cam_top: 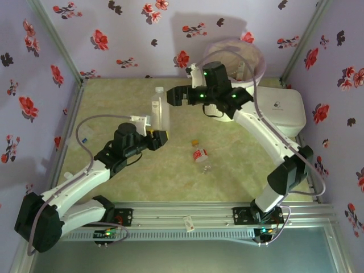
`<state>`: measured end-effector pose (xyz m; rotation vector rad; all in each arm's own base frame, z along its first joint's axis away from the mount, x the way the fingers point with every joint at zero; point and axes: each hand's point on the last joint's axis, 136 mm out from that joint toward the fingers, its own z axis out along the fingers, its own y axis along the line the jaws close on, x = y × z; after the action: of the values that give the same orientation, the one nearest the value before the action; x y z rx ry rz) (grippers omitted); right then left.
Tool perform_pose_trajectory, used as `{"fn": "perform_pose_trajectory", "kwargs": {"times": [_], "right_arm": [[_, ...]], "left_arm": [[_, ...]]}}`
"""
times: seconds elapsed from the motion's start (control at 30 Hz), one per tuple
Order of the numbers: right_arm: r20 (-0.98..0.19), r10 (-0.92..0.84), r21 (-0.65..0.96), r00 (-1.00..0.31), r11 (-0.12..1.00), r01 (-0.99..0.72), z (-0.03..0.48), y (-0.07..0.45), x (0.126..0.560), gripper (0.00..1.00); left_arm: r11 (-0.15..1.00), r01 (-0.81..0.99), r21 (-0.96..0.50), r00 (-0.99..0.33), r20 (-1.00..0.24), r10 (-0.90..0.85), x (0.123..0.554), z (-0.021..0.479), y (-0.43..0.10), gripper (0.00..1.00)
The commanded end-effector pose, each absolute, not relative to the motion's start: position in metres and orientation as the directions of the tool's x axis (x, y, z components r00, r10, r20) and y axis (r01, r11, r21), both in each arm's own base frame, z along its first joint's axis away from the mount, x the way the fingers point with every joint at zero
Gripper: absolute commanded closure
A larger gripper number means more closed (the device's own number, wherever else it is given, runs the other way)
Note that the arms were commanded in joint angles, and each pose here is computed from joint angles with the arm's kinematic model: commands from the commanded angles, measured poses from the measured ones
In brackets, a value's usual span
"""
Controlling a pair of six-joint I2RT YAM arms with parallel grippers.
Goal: Put the plastic bottles in the bin
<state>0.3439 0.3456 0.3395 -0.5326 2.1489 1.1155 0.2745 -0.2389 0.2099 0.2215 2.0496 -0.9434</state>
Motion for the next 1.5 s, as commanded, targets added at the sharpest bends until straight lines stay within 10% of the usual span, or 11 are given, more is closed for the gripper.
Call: {"fn": "perform_pose_trajectory", "kwargs": {"times": [0.0, 0.9, 0.97, 1.13, 1.47], "right_arm": [[-0.676, -0.042, 0.635, -0.736, 0.473, -0.611, 0.340, 0.370, 0.339, 0.01], [-0.580, -0.090, 0.680, -0.810, 0.494, -0.542, 0.290, 0.389, 0.344, 0.39], [-0.587, -0.091, 0.676, -0.805, 0.493, -0.548, 0.292, 0.389, 0.344, 0.40], [-0.619, -0.099, 0.644, -0.779, 0.503, -0.576, 0.303, 0.386, 0.347, 0.42], [-0.776, -0.139, 0.387, -0.615, 0.665, -0.639, 0.356, 0.341, 0.371, 0.44]], "left_arm": [[0.642, 0.550, -0.535, -0.582, -0.796, -0.165, 0.272, 0.227, -0.249, 1.00], [0.630, 0.547, -0.551, -0.589, -0.788, -0.177, 0.277, 0.224, -0.255, 1.00], [0.631, 0.540, -0.558, -0.598, -0.781, -0.179, 0.277, 0.223, -0.255, 0.83], [0.632, 0.534, -0.561, -0.605, -0.776, -0.178, 0.277, 0.220, -0.255, 0.00], [0.639, 0.535, -0.553, -0.603, -0.779, -0.170, 0.273, 0.217, -0.251, 0.00]]}}
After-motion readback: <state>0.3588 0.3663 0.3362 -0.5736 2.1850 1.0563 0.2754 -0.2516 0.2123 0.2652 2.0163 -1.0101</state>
